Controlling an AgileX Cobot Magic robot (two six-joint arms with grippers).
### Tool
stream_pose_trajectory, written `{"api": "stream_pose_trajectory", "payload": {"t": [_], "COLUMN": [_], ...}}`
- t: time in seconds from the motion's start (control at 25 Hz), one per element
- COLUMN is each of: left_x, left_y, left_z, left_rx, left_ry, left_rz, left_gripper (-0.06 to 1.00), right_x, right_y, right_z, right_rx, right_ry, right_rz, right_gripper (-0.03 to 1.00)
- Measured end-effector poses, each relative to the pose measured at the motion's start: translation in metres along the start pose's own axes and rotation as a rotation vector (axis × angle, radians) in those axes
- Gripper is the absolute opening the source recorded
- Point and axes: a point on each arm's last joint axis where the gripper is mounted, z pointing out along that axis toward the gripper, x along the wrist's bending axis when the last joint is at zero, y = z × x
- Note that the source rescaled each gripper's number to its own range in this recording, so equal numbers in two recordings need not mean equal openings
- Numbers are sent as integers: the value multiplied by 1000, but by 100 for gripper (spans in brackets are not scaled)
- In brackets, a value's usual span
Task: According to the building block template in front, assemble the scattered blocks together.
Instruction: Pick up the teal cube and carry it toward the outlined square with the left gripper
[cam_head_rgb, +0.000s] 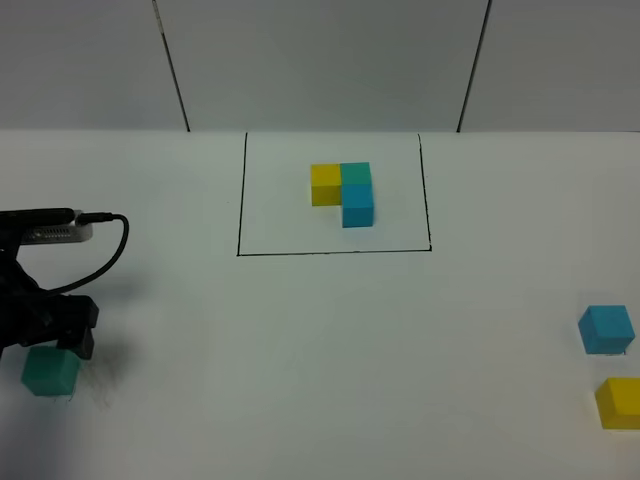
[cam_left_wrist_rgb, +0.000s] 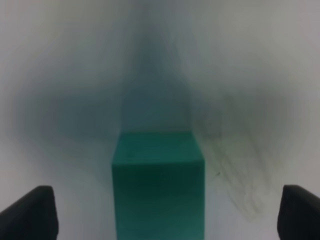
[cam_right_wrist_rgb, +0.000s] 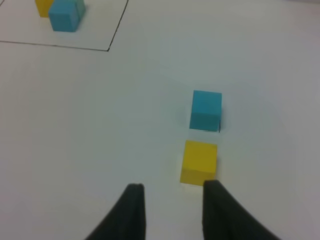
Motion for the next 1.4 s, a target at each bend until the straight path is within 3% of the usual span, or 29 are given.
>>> {"api": "stream_pose_trajectory", "payload": {"t": [0.56,1.4], "left_x": [0,0], "left_y": [-2,-4], "left_z": [21,24], "left_rx": [-11,13], "left_ry": [1,1], "left_rz": [-1,-2], "left_gripper": [91,83], "right_x": [0,0], "right_y": [0,0], "right_z": [0,0], "right_rx": [0,0], "right_ry": [0,0], "right_rz": [0,0], "right_gripper": [0,0]}}
